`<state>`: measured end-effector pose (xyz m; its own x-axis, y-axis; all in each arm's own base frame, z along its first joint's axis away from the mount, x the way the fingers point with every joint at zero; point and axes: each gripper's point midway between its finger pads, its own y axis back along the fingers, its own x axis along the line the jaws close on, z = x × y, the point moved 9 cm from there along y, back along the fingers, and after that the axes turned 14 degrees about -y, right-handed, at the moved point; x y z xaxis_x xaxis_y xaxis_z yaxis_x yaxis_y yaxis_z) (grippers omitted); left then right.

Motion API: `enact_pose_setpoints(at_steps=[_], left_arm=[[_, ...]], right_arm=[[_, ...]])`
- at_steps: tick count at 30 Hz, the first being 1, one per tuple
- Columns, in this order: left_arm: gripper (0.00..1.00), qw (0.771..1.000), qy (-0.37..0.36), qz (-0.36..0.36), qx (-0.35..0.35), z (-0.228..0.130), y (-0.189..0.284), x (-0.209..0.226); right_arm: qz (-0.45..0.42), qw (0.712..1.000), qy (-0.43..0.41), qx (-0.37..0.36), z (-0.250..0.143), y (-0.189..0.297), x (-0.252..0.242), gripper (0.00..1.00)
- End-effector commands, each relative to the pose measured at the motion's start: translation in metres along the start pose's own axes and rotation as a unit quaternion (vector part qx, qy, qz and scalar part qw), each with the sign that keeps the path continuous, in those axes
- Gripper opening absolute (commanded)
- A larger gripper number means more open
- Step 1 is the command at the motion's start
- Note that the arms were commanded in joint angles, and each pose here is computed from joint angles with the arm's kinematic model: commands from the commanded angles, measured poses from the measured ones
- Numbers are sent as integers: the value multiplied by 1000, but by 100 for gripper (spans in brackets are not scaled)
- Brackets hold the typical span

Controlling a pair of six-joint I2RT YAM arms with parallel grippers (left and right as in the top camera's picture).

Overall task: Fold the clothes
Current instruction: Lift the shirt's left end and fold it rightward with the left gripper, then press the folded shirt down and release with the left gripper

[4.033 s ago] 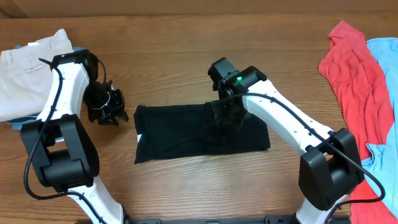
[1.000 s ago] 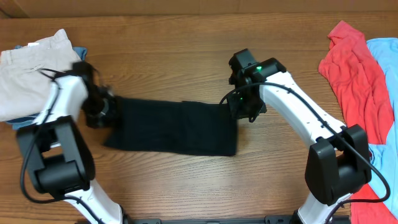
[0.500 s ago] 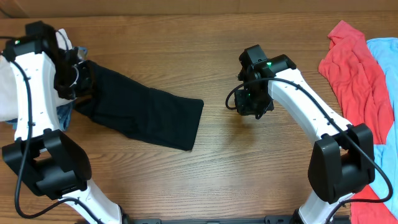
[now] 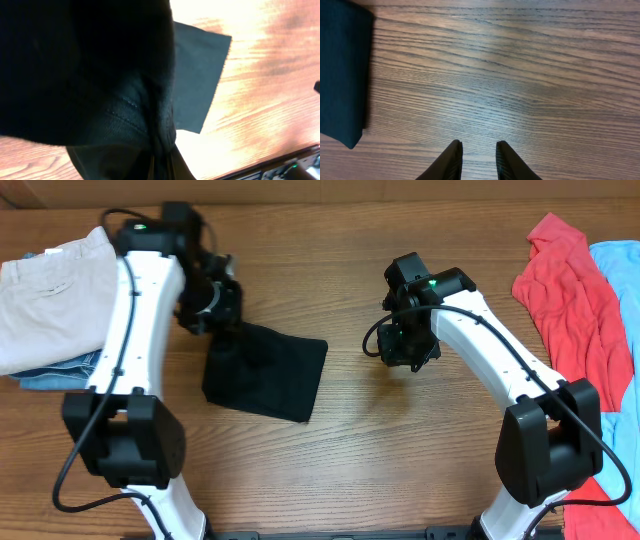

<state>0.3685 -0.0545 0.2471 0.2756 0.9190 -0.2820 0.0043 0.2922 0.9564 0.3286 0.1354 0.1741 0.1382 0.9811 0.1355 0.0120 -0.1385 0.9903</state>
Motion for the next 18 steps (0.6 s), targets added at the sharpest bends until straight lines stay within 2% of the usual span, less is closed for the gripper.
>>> enact_pose_setpoints(at_steps=[1,8,18], left_arm=[[4,999,-23,22,23,0,-12,-24],[7,997,-61,37,43,-2,-23,-51],[9,991,-72,50,97,-17,-50,-59]], right_arm=[[5,1000,1,-18,3,10,1,26],[4,1000,1,-17,2,10,1,27],[2,1000,0,-13,1,10,0,27]])
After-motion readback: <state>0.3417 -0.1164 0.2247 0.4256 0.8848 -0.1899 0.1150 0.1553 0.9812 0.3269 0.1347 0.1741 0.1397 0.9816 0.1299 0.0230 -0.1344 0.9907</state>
